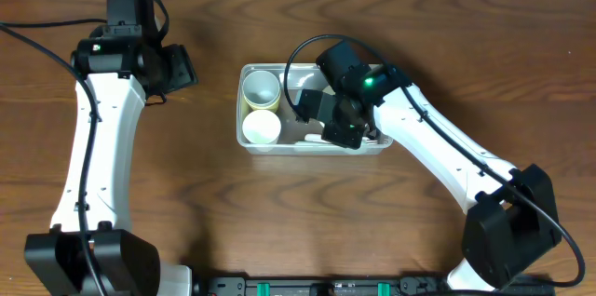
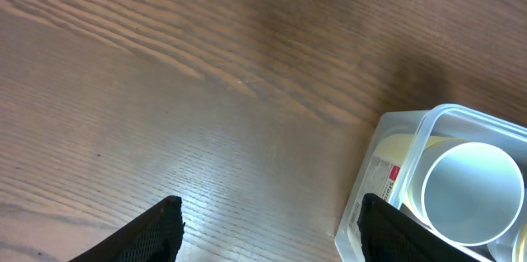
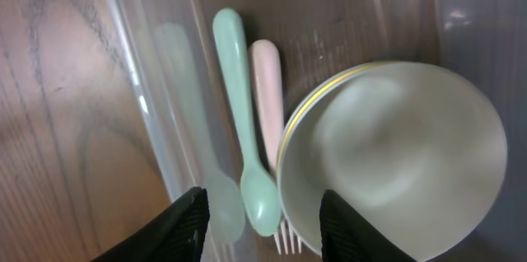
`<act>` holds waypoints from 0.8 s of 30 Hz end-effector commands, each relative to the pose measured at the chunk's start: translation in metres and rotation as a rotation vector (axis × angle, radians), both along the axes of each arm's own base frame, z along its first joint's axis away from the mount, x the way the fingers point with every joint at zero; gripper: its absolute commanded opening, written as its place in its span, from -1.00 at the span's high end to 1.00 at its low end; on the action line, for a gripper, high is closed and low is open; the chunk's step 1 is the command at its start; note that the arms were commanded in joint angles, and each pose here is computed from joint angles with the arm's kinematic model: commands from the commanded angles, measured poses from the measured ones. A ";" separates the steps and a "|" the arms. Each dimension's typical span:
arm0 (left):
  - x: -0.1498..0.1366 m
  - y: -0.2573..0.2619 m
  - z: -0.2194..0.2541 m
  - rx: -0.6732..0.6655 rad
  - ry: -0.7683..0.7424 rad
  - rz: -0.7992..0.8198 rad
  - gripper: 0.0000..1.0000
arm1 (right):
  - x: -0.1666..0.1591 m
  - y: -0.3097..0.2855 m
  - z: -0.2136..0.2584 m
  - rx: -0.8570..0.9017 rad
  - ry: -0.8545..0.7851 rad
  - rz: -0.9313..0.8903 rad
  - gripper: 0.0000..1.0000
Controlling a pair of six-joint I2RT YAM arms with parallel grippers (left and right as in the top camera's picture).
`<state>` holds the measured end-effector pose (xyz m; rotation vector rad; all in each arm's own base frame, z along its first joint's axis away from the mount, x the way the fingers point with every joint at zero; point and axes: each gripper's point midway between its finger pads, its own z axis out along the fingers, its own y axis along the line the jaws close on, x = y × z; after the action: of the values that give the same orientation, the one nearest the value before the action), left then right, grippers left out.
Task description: Pack container
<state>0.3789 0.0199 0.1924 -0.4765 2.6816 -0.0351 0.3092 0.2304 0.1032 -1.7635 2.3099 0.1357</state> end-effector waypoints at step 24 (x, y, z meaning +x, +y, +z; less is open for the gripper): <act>0.013 -0.015 0.003 0.083 -0.044 -0.216 -0.96 | 0.160 -0.209 0.115 0.581 -0.334 -1.416 -0.99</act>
<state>0.3928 0.0039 0.1988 -0.2003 2.6555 -0.0087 0.4705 0.0320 0.2136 0.1530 2.3323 0.1023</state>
